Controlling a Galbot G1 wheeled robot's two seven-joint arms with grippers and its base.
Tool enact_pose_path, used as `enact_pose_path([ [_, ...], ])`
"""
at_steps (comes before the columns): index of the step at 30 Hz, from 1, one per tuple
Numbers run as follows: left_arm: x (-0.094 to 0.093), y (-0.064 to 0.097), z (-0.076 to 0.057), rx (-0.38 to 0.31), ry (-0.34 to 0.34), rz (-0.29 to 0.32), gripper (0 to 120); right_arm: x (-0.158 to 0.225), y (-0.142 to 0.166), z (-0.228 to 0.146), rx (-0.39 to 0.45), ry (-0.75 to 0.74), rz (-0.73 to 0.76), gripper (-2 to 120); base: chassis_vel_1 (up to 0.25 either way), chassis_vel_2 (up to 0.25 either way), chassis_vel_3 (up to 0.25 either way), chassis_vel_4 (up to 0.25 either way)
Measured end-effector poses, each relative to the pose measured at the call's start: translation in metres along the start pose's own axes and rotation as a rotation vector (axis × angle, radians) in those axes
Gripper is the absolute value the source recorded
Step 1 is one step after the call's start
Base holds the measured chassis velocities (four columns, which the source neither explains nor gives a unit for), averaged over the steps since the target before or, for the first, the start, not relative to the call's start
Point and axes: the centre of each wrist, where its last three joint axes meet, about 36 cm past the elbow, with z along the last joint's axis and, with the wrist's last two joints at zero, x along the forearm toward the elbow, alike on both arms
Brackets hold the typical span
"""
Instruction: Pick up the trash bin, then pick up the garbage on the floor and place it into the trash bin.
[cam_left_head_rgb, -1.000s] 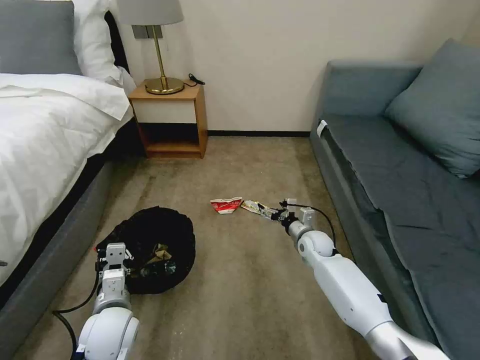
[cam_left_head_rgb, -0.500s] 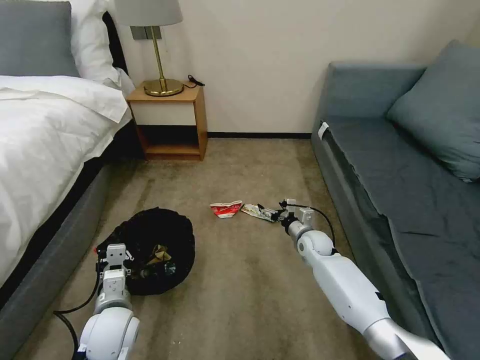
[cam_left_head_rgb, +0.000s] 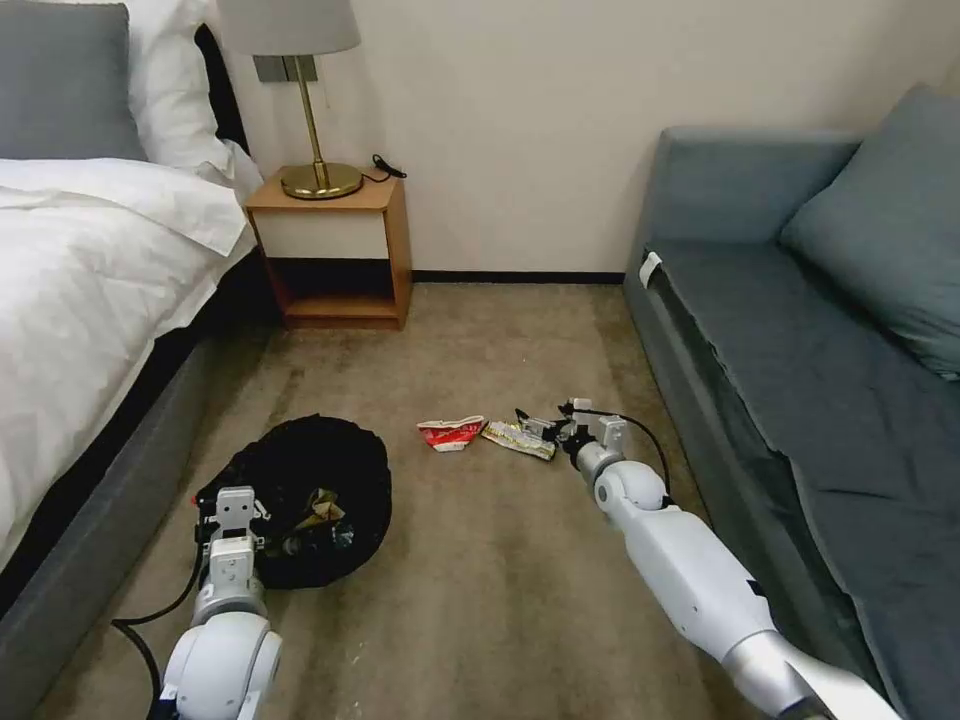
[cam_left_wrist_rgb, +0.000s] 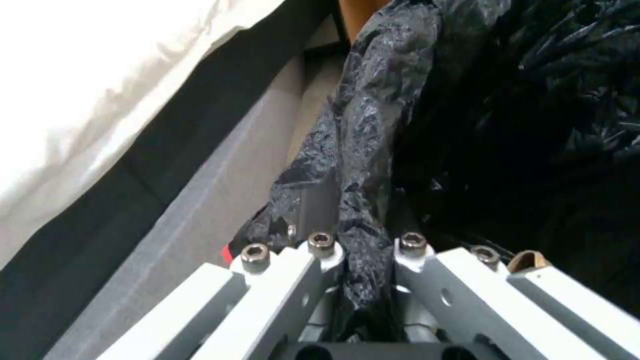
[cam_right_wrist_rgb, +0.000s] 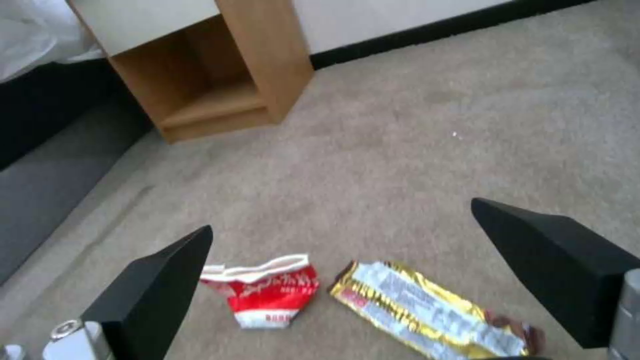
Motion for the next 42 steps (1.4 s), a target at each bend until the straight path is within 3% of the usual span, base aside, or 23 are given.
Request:
enact_pose_path([
  [42, -0.001, -0.001, 0.004, -0.001, 0.003, 0.003, 0, 0.001, -0.004, 0.012, 0.003, 0.009, -0.011, 100, -0.117, 0.121, 0.12, -0.118],
])
